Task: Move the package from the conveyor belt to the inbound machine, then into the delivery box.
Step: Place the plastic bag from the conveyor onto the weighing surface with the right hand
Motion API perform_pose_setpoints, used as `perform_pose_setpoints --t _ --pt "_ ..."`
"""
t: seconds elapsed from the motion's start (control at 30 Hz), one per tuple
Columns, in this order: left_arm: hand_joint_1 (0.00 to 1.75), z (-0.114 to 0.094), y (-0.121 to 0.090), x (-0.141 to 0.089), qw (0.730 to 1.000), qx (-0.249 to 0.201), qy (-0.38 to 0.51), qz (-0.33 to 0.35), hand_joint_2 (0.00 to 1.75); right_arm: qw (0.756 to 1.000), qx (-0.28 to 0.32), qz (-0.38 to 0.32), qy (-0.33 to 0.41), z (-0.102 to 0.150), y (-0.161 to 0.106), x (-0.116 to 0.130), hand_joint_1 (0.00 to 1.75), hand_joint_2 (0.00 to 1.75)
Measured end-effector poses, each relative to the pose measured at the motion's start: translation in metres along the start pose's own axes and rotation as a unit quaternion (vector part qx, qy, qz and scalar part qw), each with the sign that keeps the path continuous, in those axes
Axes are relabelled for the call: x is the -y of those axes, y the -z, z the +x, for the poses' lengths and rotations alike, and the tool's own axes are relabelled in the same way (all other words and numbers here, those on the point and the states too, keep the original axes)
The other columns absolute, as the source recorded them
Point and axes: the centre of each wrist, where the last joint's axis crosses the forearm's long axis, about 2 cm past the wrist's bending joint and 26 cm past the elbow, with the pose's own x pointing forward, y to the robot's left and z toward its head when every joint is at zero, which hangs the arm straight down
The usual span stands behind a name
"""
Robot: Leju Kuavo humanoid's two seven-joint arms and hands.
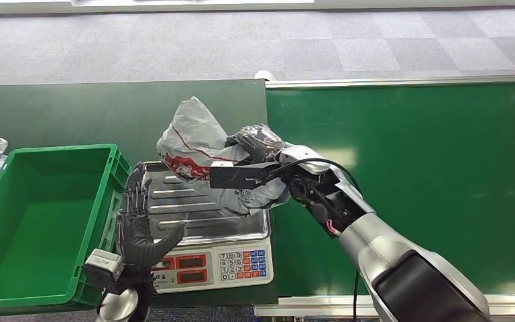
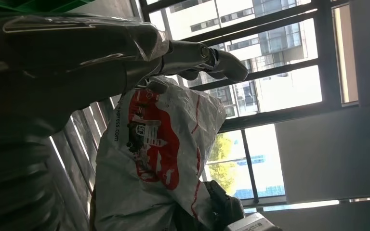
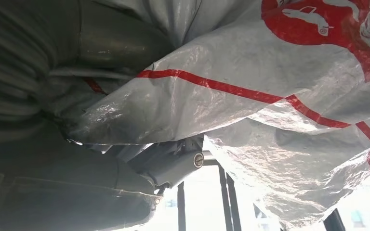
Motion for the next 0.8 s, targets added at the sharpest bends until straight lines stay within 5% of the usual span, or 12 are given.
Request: perform_pose_setpoints --t 0.8 --pt "0.0 -0.012 0.028 0.03 0.997 0.001 -0.043 -0.071 1.75 0.992 -0.082 0.078 0.058 0.013 0.004 -0.051 1.75 1.75"
